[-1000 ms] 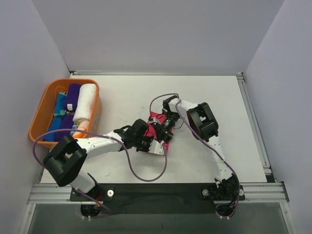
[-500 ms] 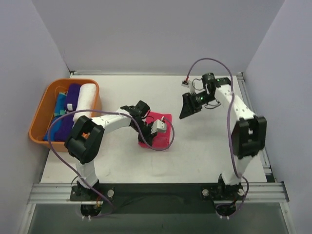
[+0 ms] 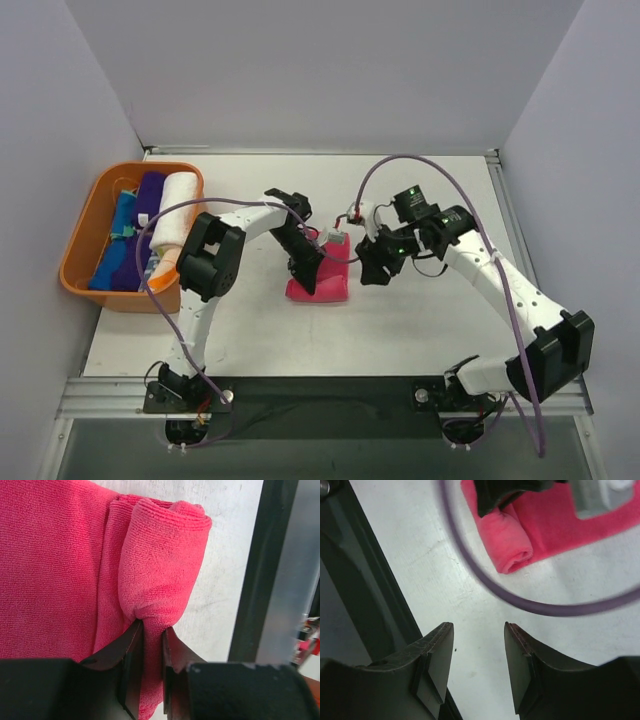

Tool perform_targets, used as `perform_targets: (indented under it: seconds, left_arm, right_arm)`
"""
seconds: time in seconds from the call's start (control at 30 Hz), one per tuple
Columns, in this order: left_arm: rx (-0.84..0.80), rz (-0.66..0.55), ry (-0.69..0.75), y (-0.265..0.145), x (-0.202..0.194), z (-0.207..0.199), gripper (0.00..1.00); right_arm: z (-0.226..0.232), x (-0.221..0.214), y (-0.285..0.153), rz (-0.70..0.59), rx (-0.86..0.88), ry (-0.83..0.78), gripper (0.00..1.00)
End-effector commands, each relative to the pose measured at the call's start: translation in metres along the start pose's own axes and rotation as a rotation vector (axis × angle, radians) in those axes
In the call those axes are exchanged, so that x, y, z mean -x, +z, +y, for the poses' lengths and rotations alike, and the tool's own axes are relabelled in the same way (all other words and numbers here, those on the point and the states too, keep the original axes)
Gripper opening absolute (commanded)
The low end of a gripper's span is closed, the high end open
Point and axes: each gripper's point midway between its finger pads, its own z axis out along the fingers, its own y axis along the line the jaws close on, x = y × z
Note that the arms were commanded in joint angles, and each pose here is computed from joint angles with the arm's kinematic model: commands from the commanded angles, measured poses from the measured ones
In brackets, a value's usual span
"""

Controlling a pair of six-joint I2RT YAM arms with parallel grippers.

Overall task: Roll the towels
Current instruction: Roll the towel

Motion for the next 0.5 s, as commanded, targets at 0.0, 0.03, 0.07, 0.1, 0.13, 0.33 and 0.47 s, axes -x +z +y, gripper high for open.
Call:
perform_targets:
  seconds: [0.0,0.03,0.07,0.1,0.13,0.33,0.47]
  left_arm:
    - [0.046,0.180,-0.102,0.017,-0.038,0.034,0.13]
    - [0.034,0.187,-0.119,0.018,-0.036,0.036,0.14]
    - [0.026,0.195,-0.124,0.019,-0.038,0.036,0.15]
    - [0.024,0.201,-0.129,0.019,-0.038,0.037,0.15]
    - [0.016,0.215,-0.145,0.021,-0.042,0.038,0.15]
    - [-0.013,0.235,-0.176,0.025,-0.045,0.043,0.20]
    - [-0.015,0.238,-0.177,0.026,-0.046,0.046,0.24]
  right_arm:
    - [0.002,0.002,-0.004,0.023,-0.102,-0.161,0.45]
    - [0.000,0.003,-0.001,0.041,-0.135,-0.192,0.45]
    - [0.007,0.001,0.006,0.063,-0.128,-0.240,0.45]
    - [0.009,0.002,0.011,0.078,-0.140,-0.275,0.45]
    - [0.005,0.004,0.016,0.090,-0.179,-0.311,0.45]
    - [0.014,0.009,0.077,0.181,-0.229,-0.533,0.50]
    - [0.004,0.000,0.124,0.250,-0.241,-0.622,0.55]
